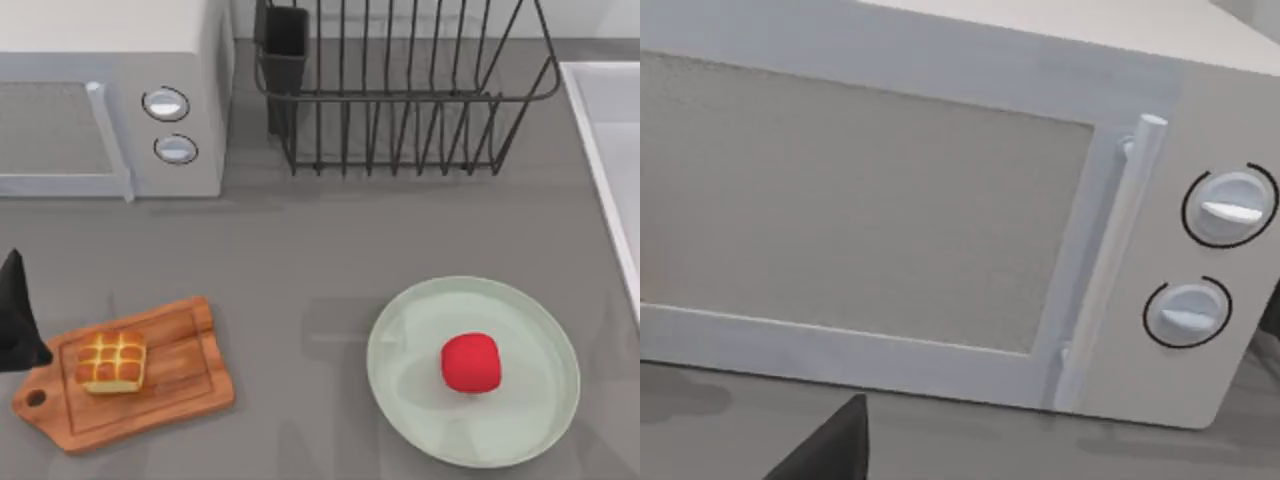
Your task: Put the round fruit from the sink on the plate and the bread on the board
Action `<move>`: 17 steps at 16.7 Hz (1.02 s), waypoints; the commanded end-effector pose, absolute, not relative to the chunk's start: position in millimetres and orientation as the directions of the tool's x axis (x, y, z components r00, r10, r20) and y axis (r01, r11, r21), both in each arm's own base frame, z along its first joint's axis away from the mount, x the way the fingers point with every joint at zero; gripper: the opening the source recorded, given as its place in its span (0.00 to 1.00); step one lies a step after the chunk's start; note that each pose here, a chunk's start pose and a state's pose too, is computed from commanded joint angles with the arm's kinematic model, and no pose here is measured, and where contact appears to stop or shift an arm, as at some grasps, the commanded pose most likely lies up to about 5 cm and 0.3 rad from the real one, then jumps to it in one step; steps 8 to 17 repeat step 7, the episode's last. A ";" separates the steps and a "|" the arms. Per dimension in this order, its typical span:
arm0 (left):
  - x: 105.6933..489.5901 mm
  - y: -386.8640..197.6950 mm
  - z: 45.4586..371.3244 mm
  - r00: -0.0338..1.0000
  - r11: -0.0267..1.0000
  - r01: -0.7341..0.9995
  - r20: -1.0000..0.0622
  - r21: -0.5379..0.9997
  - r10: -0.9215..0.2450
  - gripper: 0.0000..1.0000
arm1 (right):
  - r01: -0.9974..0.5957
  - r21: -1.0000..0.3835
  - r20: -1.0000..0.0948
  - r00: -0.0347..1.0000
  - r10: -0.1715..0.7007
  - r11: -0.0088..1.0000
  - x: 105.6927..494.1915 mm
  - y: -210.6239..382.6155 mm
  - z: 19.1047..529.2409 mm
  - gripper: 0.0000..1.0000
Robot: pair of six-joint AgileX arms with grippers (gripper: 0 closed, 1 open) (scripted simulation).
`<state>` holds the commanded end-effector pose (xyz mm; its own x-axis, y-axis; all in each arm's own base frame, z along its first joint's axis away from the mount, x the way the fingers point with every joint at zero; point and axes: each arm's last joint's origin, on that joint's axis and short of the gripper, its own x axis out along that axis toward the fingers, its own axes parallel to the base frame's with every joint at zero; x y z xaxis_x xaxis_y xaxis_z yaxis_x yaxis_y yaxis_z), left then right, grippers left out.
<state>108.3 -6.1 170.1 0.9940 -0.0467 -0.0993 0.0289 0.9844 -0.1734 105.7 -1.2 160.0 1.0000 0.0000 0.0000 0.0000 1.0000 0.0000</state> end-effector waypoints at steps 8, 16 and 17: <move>105.7 -1.2 160.0 1.000 1.000 0.000 0.000 0.000 0.000 1.00 | 0.000 0.000 0.000 1.000 0.000 1.000 105.7 -1.2 160.0 1.00; 105.7 -1.2 160.0 1.000 1.000 0.000 0.000 0.000 0.000 1.00 | 0.000 0.000 0.000 1.000 0.000 1.000 105.7 -1.2 160.0 1.00; 105.7 -1.2 160.0 1.000 1.000 0.000 0.000 0.000 0.000 1.00 | 0.000 0.000 0.000 1.000 0.000 1.000 105.7 -1.2 160.0 1.00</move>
